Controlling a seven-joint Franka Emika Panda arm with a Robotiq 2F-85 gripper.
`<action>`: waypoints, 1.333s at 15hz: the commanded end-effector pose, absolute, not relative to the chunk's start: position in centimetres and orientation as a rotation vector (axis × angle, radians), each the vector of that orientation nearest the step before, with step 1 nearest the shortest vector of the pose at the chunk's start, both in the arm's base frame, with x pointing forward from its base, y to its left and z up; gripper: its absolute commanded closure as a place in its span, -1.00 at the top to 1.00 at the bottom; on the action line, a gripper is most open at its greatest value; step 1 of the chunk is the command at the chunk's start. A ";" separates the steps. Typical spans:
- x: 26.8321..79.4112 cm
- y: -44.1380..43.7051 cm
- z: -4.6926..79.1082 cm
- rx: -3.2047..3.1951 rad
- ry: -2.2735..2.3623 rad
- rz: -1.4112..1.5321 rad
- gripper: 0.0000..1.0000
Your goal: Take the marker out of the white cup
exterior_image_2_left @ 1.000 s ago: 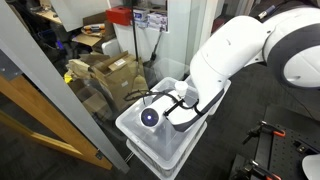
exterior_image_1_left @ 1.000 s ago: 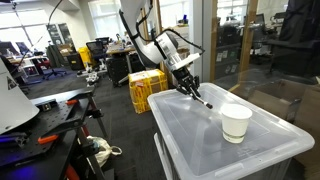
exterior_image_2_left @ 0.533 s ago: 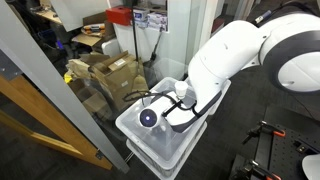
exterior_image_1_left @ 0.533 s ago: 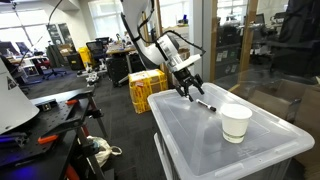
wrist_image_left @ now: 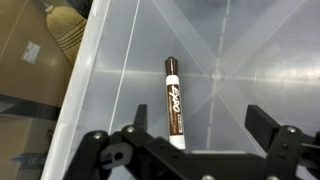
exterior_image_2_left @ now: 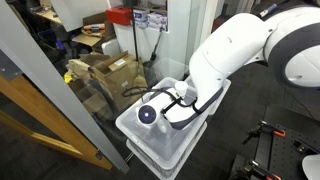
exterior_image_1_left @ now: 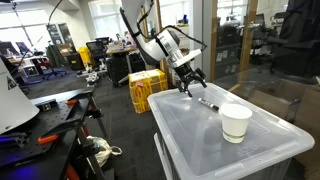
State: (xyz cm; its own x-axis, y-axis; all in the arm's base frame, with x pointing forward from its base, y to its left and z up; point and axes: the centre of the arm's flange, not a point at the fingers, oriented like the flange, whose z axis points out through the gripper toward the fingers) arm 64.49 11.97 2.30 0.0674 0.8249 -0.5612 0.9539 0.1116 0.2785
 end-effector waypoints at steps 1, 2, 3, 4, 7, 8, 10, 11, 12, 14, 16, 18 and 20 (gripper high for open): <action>62.2 10.9 6.3 1.768 1.720 -0.241 1.00; 61.9 10.6 7.0 1.775 1.709 -0.231 1.00; 61.5 10.4 7.6 1.784 1.693 -0.221 1.00; 61.2 10.1 8.4 1.798 1.678 -0.205 1.00; 59.8 9.1 10.6 1.887 1.605 -0.110 1.00; 59.4 8.8 11.2 1.929 1.575 -0.069 1.00; 58.8 8.2 12.2 2.018 1.520 0.014 1.00; 58.5 7.6 12.7 2.071 1.485 0.059 1.00; 58.2 7.2 13.3 2.115 1.461 0.095 1.00; 57.5 6.1 14.1 2.222 1.380 0.155 1.00; 56.9 5.2 14.8 2.330 1.284 0.206 1.00; 56.4 4.4 15.3 2.427 1.187 0.256 1.00; 56.1 3.9 15.6 2.513 1.080 0.312 1.00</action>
State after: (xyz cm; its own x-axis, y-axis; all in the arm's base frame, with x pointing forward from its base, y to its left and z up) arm 58.01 4.63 13.90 0.5984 0.7998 -0.0483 0.7280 -0.5175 0.4497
